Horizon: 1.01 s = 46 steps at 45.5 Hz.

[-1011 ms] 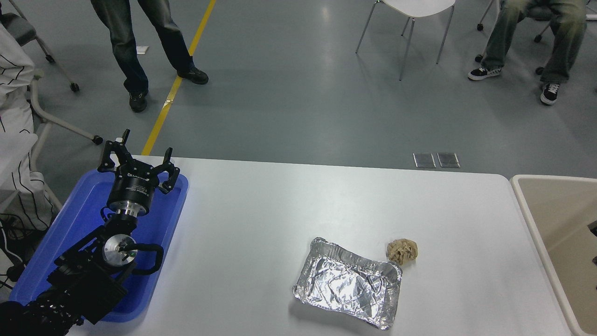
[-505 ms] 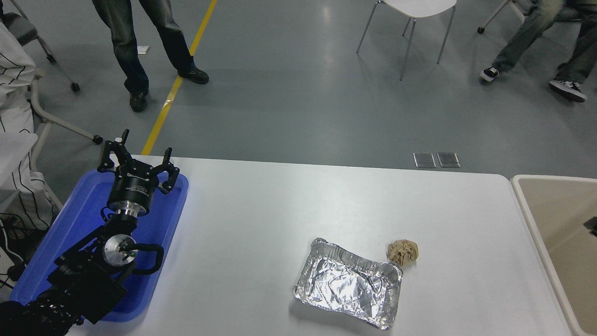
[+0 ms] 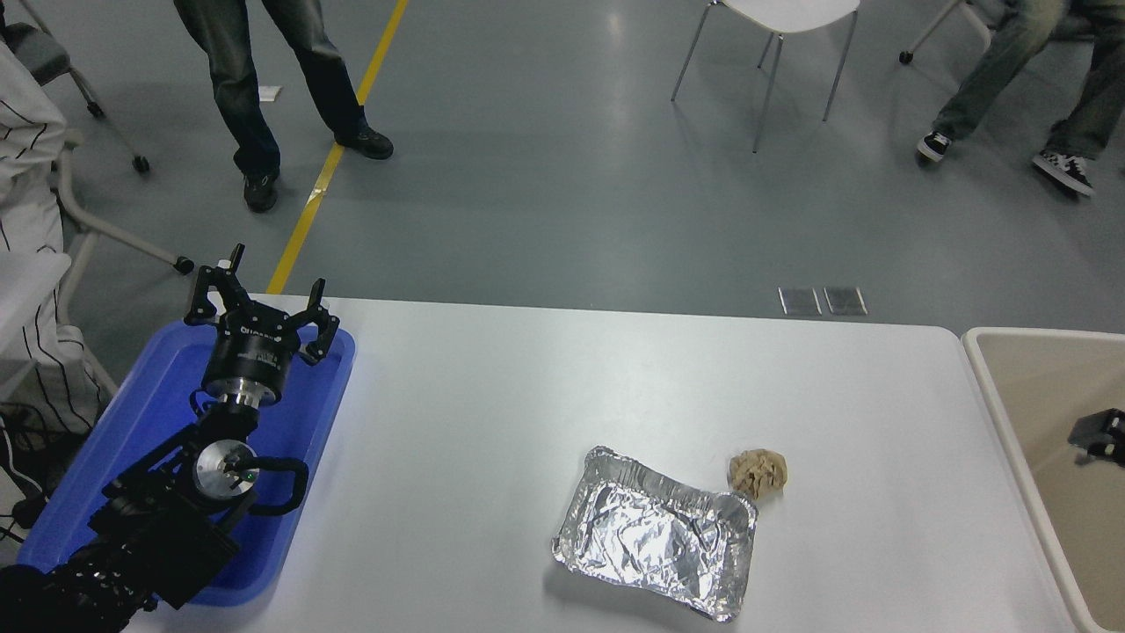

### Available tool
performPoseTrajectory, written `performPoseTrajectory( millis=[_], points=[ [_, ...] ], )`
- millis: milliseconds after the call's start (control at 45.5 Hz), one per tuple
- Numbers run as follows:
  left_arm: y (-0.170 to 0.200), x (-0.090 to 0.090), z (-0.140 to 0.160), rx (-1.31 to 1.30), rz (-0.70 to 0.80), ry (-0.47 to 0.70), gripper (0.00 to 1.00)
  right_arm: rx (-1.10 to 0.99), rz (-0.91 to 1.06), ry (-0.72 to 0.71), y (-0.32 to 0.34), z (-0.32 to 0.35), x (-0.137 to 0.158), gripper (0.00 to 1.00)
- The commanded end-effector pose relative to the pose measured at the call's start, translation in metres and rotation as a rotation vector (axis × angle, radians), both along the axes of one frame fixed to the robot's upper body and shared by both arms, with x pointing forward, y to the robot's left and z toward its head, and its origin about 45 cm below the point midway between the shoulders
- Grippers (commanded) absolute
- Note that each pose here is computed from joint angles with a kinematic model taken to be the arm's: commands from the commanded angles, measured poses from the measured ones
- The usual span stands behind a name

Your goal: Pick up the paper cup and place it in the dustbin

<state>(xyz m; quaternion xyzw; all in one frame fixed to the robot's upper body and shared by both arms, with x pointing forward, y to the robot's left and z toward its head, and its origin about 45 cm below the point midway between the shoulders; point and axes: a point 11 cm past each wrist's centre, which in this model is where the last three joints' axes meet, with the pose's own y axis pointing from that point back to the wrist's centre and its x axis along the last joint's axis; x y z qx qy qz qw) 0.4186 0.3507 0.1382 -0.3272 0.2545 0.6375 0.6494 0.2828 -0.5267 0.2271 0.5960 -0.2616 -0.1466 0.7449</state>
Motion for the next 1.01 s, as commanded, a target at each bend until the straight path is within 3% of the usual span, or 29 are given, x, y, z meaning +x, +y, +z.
performPoseTrajectory(
  millis=[0,549,989],
  points=[
    [0.0,0.0,0.0,0.001,-0.001,0.0,1.0,0.038,0.101,0.177,0.029,0.055,0.008,1.0],
    [0.0,-0.001,-0.001,0.001,0.0,0.003,1.0,0.07,0.475,0.16,0.174,0.102,0.058,1.0],
    [0.0,-0.001,-0.001,0.002,0.001,0.004,1.0,0.097,0.606,0.108,0.23,0.114,0.077,1.0]
  ],
)
